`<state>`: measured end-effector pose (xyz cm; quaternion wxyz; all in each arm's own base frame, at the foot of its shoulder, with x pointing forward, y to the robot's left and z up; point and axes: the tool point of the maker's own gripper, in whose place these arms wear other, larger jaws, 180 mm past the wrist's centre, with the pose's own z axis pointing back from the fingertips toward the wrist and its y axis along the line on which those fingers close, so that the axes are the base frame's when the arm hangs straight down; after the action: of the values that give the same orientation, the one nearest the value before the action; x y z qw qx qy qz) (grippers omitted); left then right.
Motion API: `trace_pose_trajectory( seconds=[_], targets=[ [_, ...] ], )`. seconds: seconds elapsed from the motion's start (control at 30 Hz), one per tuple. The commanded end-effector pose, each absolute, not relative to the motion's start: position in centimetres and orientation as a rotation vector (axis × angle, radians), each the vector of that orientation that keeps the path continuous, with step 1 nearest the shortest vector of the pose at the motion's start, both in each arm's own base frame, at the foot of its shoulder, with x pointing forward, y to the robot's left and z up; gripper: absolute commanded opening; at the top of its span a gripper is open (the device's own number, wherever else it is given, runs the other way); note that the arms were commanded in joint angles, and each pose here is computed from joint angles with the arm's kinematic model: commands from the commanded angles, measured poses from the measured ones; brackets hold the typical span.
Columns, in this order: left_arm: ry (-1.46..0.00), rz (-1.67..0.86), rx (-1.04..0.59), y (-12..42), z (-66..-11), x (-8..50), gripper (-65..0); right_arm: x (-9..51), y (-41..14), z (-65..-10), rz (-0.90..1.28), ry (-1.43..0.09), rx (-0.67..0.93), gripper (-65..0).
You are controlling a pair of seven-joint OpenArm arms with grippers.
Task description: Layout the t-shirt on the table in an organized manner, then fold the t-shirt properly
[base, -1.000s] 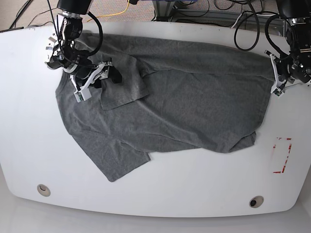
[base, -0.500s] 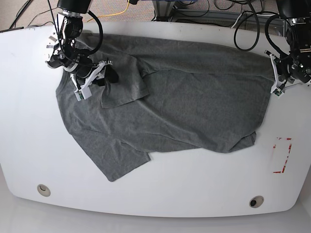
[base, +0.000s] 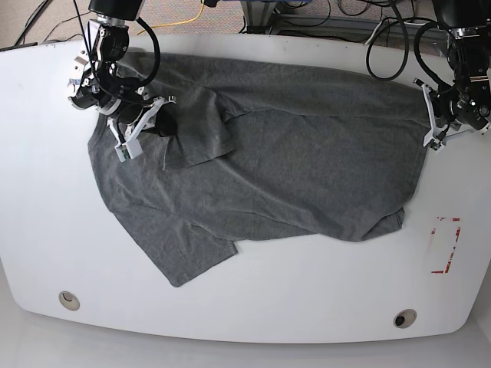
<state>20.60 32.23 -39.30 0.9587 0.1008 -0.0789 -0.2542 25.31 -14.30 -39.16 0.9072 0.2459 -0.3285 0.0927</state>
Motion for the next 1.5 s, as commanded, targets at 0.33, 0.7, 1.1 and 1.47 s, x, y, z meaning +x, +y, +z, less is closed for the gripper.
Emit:
trace_pose_trajectory(
  seconds=[0.33, 0.7, 1.1, 1.47],
  targets=[
    [-0.174, -0.524, 0.236, 32.9, -38.3, 21.3, -62.6, 24.1, -14.3, -34.7, 0.313, -0.756, 0.42, -65.0],
    [-0.17, -0.525, 0.234, 32.9, -38.4, 21.1, -62.6, 20.0, -14.3, -35.2, 0.316, -0.695, 0.404, -65.0],
    [-0.23, -0.519, 0.217, 32.1, -38.1, 22.6, -62.6, 18.3, -15.4, -34.5, 0.217, -0.724, 0.474, -65.0],
    [-0.358, -0.5, 0.177, 29.7, -36.9, 26.4, -62.6, 20.1, -16.9, -33.8, 0.243, -0.755, 0.41, -65.0]
  ],
)
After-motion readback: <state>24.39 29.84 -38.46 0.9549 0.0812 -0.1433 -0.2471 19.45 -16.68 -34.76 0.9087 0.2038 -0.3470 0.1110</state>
